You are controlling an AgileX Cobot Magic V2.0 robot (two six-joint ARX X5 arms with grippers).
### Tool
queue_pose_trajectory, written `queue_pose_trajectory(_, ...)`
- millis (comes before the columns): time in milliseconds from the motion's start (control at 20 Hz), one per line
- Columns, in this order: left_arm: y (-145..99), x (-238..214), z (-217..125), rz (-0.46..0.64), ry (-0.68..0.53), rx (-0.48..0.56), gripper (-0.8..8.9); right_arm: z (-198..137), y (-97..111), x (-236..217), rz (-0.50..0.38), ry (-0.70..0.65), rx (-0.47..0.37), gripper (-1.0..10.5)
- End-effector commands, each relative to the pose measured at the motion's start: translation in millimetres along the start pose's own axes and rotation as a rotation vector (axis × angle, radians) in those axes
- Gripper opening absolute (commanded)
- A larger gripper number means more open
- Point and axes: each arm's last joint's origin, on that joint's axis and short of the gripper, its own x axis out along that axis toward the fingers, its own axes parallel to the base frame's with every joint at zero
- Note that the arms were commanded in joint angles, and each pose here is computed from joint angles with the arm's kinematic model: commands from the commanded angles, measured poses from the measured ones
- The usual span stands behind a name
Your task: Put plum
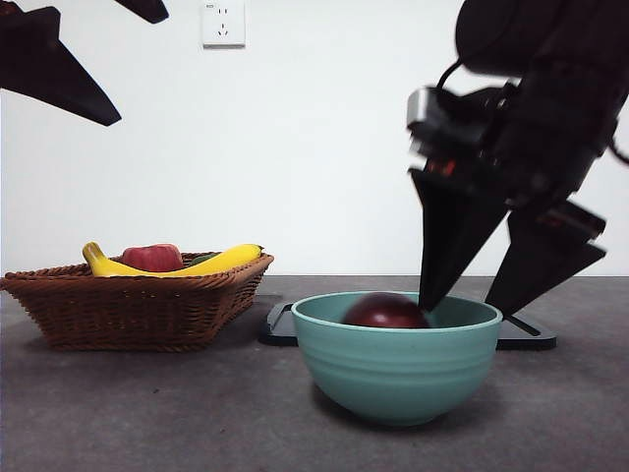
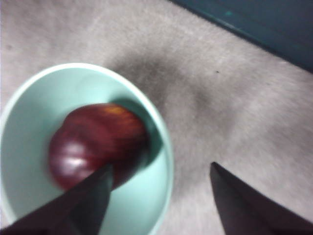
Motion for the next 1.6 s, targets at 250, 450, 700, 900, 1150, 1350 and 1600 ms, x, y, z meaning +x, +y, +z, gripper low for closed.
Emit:
queue_pose_trajectory(250,-1,0,3,-0.008,-0.01,0.007,4.05,6,3,13,-0.041,0.001,-0.009,1.0)
queue_pose_trajectory(450,-1,0,3,-0.008,-0.01,0.01,4.05,7,3,13,-0.036,-0.01,-0.012,0.1)
queue_pose_trajectory(700,-1,0,3,-0.008,-0.01,0.01,4.05,23,10,-5,-0.023,-0.087,-0.021,0.1)
queue_pose_trajectory(900,-1,0,3,-0.008,-0.01,0.011,4.05,59,9,-41,-0.053,-0.221,-0.006,0.1)
queue_pose_trajectory(1150,-1,0,3,-0.008,-0.01,0.011,4.05,95,-26,-70,-0.104,-0.343,0.079,0.1)
queue_pose_trajectory(1350,-1,0,3,-0.008,-0.01,0.011,4.05,114,-59,-50,-0.14,-0.308,0.145,0.1)
queue_pose_trajectory(1600,-1,0,3,-0.008,-0.01,0.011,4.05,121,-82,-3,-0.129,-0.239,0.174,0.1)
